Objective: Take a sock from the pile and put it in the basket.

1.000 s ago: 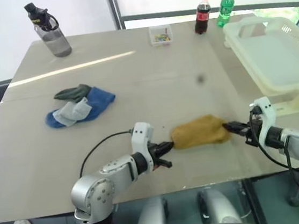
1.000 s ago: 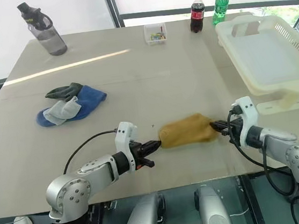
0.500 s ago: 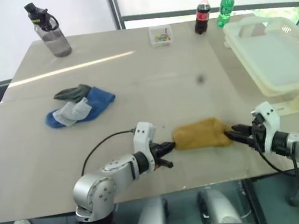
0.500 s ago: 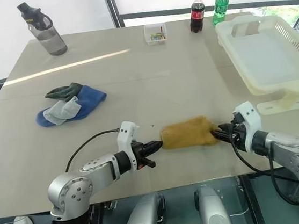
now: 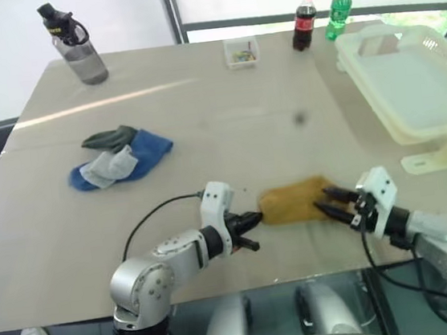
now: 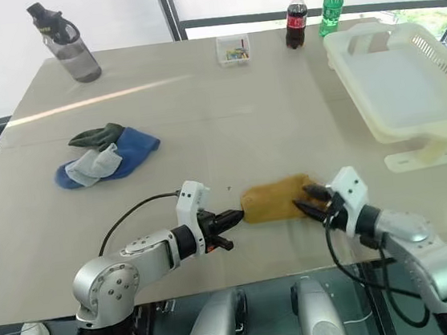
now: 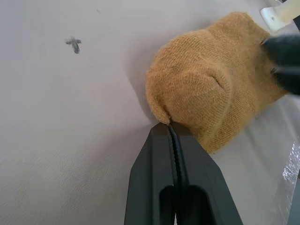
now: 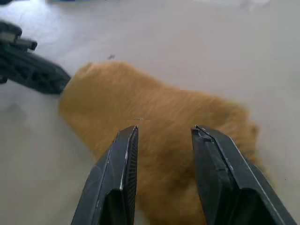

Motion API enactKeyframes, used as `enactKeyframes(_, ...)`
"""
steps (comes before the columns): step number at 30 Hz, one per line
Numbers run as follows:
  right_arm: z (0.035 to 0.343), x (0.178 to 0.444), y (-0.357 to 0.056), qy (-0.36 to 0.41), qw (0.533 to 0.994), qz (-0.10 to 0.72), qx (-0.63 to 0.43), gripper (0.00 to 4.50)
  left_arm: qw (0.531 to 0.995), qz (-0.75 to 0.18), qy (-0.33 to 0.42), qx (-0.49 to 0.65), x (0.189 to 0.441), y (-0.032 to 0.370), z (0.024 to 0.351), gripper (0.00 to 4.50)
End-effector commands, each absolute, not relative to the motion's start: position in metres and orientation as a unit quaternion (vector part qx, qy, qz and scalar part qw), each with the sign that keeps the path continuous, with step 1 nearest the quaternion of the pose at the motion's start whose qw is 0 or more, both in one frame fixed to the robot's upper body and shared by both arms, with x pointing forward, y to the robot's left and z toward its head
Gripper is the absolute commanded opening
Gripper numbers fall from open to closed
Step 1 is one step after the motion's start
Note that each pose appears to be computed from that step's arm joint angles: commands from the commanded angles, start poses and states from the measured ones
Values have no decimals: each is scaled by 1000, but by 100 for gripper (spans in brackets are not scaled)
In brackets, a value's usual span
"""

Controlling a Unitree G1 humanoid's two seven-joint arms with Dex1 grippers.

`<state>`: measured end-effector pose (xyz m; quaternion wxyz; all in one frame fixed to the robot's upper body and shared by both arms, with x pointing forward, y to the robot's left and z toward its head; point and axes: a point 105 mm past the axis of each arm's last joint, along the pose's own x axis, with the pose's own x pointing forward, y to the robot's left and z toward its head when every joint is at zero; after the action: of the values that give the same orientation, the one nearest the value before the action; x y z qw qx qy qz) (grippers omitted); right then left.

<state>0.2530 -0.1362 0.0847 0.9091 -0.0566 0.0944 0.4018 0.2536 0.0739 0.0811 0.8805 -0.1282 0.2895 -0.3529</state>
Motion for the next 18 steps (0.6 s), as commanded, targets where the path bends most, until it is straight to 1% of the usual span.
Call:
enactKeyframes(1,80,257,-140,90,913,391,-75,182,882,-363,274,-128,254,71,88,0)
enactKeyframes(4,65,258,-145,125,914,377,-83,182,883,-363,272,-122,255,72,88,0)
enactKeyframes(8,64,260,-143,136,916,371,-64,182,889,-359,261,-113,258,75,89,0)
enactKeyframes(11,64,259,-139,137,915,376,-60,190,889,-362,254,-116,258,77,91,88)
enactKeyframes(14,63,258,-137,141,913,379,-59,190,886,-360,254,-142,257,80,92,234)
enactKeyframes(15,63,258,-136,142,912,380,-58,190,882,-361,253,-168,257,82,95,266)
enactKeyframes(18,62,257,-135,144,912,380,-57,190,868,-362,245,-236,258,86,104,266)
